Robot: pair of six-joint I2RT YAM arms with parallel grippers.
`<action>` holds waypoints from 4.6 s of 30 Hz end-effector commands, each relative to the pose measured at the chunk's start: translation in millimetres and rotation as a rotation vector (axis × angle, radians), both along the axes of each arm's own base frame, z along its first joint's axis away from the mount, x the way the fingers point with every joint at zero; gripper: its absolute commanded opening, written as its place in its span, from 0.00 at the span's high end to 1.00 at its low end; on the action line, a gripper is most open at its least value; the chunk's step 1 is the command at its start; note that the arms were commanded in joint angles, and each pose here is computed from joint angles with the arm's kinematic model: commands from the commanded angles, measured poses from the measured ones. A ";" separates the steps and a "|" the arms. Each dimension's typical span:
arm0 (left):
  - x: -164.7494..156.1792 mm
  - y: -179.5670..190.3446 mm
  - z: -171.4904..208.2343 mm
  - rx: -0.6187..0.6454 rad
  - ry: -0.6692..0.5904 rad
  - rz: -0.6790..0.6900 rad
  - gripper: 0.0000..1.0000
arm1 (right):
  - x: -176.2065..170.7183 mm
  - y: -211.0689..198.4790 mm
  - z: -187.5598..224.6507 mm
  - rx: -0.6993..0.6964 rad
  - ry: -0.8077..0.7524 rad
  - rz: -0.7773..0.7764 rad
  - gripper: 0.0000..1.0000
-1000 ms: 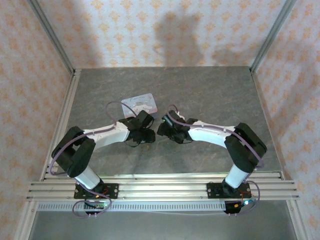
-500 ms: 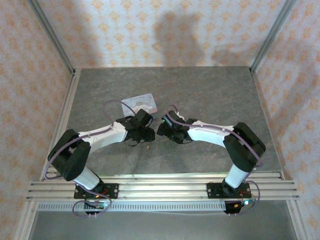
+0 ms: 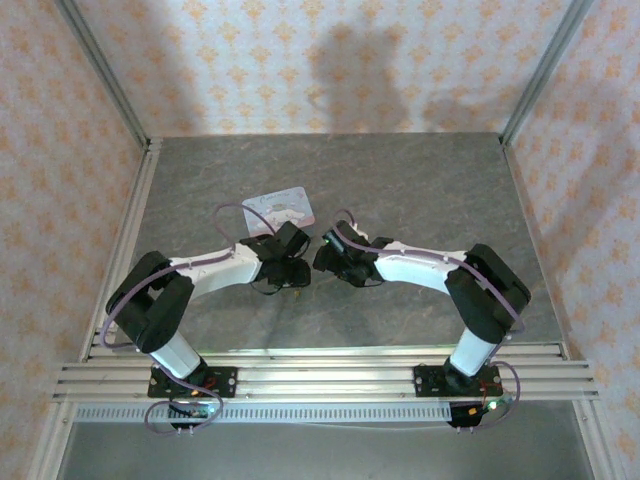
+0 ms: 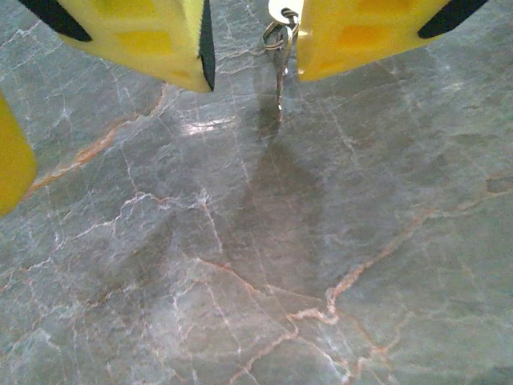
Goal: Unlock the padlock with the key
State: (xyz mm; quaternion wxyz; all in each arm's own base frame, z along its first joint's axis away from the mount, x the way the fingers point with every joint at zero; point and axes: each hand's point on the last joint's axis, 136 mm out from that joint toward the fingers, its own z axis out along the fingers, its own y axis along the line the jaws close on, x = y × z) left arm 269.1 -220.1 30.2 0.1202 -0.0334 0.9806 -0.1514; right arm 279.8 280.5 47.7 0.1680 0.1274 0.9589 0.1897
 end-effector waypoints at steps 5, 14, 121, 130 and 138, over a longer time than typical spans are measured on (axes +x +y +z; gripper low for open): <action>-5.1 -2.9 -10.6 0.036 0.029 -0.003 0.69 | 1.0 -4.5 -5.9 -0.024 -0.005 -0.022 0.17; -5.1 -0.9 -12.3 0.049 0.008 -0.024 0.97 | 0.2 -6.8 -2.1 -0.023 -0.015 -0.020 0.16; 21.6 15.3 235.5 -0.427 -0.589 -0.293 0.54 | 5.9 -2.1 207.0 0.352 -0.501 0.528 1.00; -6.3 15.6 215.6 -0.502 -0.591 -0.320 0.51 | -7.6 31.6 226.3 0.471 -0.516 0.777 1.00; -7.7 -6.3 258.1 -0.810 -0.714 -0.324 0.51 | -19.4 52.2 252.1 0.675 -0.528 0.866 1.00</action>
